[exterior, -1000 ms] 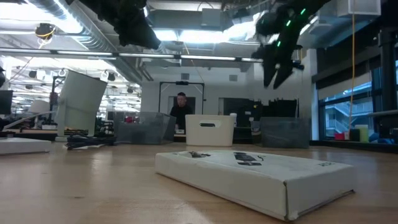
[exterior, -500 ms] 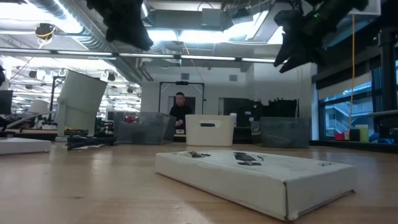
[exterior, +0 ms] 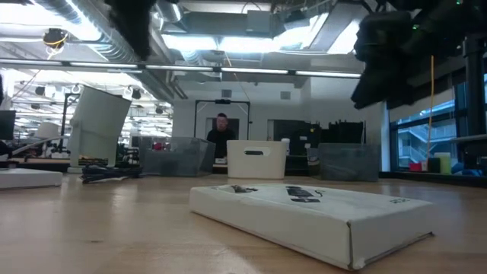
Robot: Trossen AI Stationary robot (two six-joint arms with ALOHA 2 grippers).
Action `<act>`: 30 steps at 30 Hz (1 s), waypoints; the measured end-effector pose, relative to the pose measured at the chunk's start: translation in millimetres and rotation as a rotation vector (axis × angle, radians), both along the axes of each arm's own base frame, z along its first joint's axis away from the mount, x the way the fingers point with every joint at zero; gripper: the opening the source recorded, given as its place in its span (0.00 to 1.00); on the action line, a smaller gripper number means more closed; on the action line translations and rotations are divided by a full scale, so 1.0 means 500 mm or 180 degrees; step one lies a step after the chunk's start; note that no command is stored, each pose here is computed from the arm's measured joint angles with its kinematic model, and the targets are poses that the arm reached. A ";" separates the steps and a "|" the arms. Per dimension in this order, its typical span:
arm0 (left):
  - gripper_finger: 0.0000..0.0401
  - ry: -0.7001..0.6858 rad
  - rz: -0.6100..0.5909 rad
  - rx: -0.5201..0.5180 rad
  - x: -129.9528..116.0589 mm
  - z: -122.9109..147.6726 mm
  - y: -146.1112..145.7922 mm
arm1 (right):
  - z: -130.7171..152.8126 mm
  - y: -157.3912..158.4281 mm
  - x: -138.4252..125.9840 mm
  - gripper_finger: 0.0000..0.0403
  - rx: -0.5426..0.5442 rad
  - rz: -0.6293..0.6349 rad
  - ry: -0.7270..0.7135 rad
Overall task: Pick and place items into bin
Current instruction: Put the blue charger cable into the right black bin
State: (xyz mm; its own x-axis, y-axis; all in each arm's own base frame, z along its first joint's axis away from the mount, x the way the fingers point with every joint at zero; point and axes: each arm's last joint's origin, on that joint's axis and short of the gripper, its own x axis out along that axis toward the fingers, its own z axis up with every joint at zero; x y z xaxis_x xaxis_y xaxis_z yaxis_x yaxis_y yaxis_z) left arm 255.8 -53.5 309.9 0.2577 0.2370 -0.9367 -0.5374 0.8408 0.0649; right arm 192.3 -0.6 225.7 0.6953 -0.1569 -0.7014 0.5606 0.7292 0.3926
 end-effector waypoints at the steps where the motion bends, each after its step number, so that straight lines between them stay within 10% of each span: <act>1: 0.35 0.0099 0.0022 -0.0073 0.001 -0.004 -0.013 | -0.004 0.003 -0.001 0.24 0.0002 0.0026 0.0021; 13: 0.35 0.1125 -0.0263 -0.0841 -0.038 -0.081 -0.208 | -0.012 0.021 -0.006 0.23 -0.0070 0.0243 0.0124; 30: 0.35 0.1730 -0.0921 -0.1085 -0.101 -0.213 -0.416 | -0.012 0.040 -0.008 0.23 -0.0065 0.0393 0.0114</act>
State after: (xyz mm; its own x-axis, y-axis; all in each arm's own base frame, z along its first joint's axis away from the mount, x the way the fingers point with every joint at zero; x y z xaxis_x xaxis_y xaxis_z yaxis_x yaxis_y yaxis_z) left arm 205.5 -261.5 203.5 -0.2595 -0.1003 -0.9605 -0.2553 0.9663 -0.0319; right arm 188.6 19.2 219.6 0.6847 -0.0861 -0.7237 0.4795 0.8011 0.3583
